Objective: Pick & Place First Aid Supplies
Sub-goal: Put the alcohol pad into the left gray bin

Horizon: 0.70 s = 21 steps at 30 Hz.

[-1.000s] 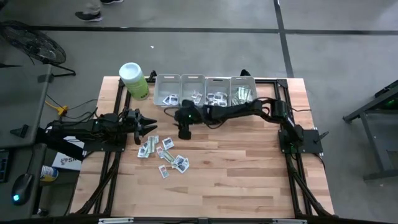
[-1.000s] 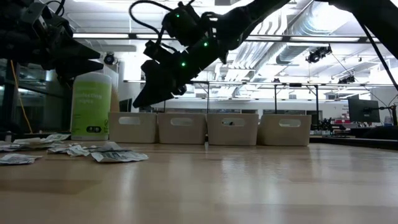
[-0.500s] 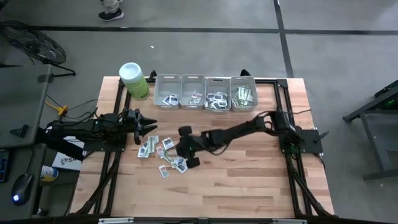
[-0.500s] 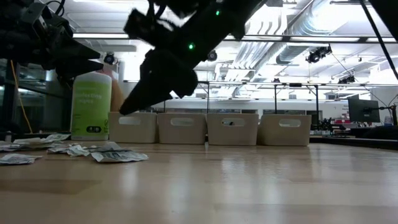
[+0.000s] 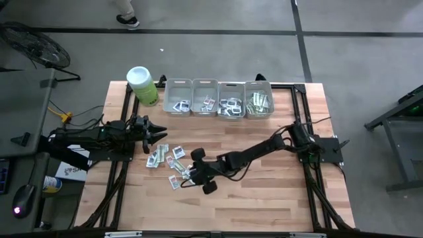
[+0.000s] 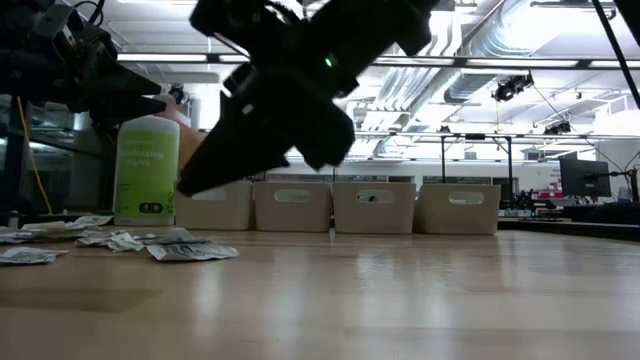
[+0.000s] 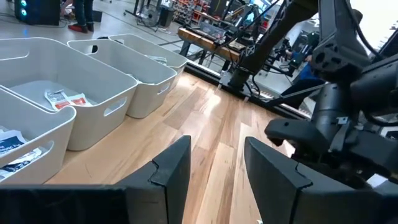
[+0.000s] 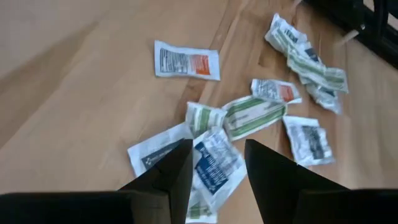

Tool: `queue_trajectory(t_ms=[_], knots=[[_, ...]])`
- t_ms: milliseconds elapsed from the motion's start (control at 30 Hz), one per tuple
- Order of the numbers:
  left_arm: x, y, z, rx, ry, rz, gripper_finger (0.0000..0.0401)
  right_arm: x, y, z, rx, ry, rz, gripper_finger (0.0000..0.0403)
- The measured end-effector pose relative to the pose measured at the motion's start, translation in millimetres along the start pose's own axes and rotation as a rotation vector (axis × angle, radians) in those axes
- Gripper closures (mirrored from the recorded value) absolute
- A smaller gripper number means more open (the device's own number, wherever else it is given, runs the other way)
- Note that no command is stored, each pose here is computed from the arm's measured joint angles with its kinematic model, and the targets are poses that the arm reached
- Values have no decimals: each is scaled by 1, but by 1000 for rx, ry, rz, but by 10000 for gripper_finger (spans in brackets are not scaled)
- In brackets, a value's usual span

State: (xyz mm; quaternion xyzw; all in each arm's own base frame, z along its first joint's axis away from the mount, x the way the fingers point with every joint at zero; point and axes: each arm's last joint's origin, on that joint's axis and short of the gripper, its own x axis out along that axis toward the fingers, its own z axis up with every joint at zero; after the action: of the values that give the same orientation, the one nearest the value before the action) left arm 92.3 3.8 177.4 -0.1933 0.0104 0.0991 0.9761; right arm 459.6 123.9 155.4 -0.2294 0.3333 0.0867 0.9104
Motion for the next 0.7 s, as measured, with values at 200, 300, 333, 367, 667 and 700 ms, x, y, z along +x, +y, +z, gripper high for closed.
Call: queue_trajectory(t_ms=[200,300,333,367,667,700], knots=[[0,0,0,0,0,0,251,6,7,-17,56,-50,-12,263],[0,0,0,0,0,0,251,8,10,-24,62,-82,-23,263],[0,0,0,0,0,0,251,9,12,-25,63,-94,-25,263],[0,0,0,0,0,0,251,9,13,-26,63,-112,-22,263],[0,0,0,0,0,0,251,10,17,-37,30,-164,-39,263],[0,0,0,0,0,0,251,10,18,-37,29,-160,-43,263]])
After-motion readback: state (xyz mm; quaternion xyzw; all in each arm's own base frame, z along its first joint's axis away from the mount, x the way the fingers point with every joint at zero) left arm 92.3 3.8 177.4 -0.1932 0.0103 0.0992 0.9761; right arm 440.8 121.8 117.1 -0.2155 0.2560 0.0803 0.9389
